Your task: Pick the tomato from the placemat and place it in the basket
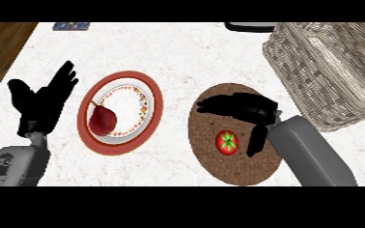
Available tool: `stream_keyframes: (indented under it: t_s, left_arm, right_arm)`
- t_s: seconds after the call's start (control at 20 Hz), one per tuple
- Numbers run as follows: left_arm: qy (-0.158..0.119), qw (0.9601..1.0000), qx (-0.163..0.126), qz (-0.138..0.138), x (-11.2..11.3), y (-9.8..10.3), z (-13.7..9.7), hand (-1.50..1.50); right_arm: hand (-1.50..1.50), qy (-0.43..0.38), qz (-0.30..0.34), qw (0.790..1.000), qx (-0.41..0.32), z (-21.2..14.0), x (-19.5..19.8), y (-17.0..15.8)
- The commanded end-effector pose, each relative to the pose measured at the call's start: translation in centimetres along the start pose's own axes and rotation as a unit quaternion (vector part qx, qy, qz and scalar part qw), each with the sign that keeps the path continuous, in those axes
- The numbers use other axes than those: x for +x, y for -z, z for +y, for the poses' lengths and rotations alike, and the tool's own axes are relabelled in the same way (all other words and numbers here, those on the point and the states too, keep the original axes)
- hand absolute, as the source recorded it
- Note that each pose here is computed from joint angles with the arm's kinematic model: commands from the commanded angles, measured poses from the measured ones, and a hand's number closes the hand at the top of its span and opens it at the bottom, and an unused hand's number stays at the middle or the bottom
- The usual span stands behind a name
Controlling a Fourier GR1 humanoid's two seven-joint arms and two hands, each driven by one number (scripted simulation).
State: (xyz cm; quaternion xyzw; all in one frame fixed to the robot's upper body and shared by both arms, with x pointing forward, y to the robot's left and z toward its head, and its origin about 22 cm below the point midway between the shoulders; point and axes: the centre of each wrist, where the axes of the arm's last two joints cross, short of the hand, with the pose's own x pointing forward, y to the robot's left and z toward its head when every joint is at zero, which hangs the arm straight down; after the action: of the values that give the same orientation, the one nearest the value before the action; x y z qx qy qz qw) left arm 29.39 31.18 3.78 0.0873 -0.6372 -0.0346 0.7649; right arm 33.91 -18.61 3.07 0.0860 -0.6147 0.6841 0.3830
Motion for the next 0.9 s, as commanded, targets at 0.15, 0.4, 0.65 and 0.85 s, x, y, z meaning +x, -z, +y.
stream_keyframes:
  t_s: [0.15, 0.4, 0.65, 0.85]
  left_arm:
    - [-0.002, 1.0000, 0.004, 0.005, -0.9, 0.3, 2.0, 0.00]
    - [-0.008, 1.0000, 0.004, -0.003, 0.9, 0.7, 1.0, 0.00]
    - [-0.003, 1.0000, -0.007, 0.001, 0.2, -0.2, -0.6, 0.00]
    - [-0.001, 1.0000, 0.004, -0.003, 0.7, 0.9, -0.1, 0.00]
  right_arm:
    - [-1.50, 0.021, -0.049, 0.998, 0.033, 0.3, -1.4, -3.2]
    - [-1.50, -0.011, -0.031, 0.999, 0.033, 1.4, -1.6, -1.2]
    - [-1.50, -0.031, -0.013, 0.999, 0.024, 4.2, -1.9, -2.1]
    - [-1.50, -0.036, -0.012, 0.999, 0.037, 4.8, -1.2, -0.2]
